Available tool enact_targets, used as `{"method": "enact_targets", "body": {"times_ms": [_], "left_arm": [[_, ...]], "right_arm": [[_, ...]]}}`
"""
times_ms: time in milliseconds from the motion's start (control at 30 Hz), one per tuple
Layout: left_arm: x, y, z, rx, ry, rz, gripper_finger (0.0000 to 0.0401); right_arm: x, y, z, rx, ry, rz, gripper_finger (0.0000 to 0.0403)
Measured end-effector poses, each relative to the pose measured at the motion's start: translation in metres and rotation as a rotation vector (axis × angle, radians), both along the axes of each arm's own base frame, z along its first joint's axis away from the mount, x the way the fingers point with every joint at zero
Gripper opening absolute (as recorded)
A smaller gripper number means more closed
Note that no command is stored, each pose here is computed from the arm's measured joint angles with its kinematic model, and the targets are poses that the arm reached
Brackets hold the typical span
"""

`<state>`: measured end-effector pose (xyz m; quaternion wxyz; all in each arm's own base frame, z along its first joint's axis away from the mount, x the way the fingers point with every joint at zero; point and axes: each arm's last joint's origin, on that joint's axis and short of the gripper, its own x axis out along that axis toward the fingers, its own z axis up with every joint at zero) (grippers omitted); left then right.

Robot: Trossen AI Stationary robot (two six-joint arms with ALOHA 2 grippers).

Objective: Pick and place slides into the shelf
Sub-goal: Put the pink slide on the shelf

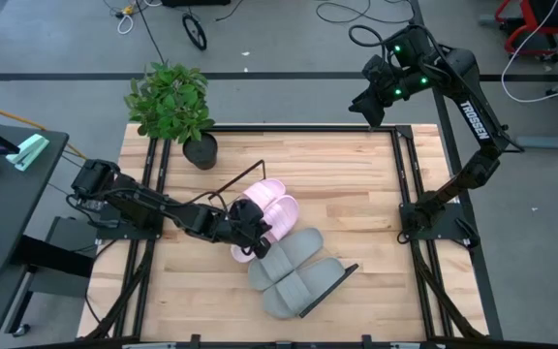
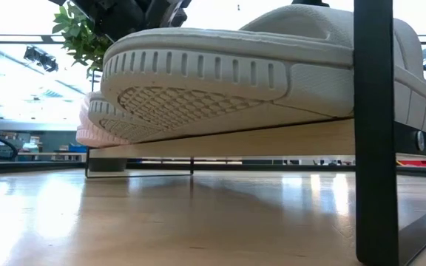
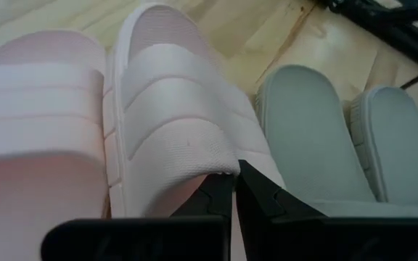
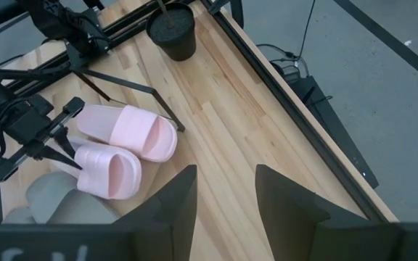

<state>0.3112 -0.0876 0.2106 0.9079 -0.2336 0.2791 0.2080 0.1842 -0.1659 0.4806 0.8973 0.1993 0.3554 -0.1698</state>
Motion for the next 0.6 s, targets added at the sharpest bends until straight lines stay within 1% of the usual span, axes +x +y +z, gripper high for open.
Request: {"method": "enact_targets", "body": {"times_ms": [333, 533, 600], "left_arm": [[0.0007, -0.0004, 0.0008, 0.079, 0.017, -0.069, 0.0008], [0.0054, -0.0022, 0.0066, 0.100, -0.047, -0.105, 0.0008], [0.0054, -0.0022, 0.0066, 0.103, -0.046, -0.105, 0.0008]], "right_arm": [[0.0001, -0.0001, -0.0001, 0.000, 0.000, 0.000, 0.0146], [0.0000, -0.0001, -0.0001, 0.000, 0.000, 0.000, 0.0146], [0.0000, -0.0001, -0.0001, 0.000, 0.000, 0.000, 0.0146]]}}
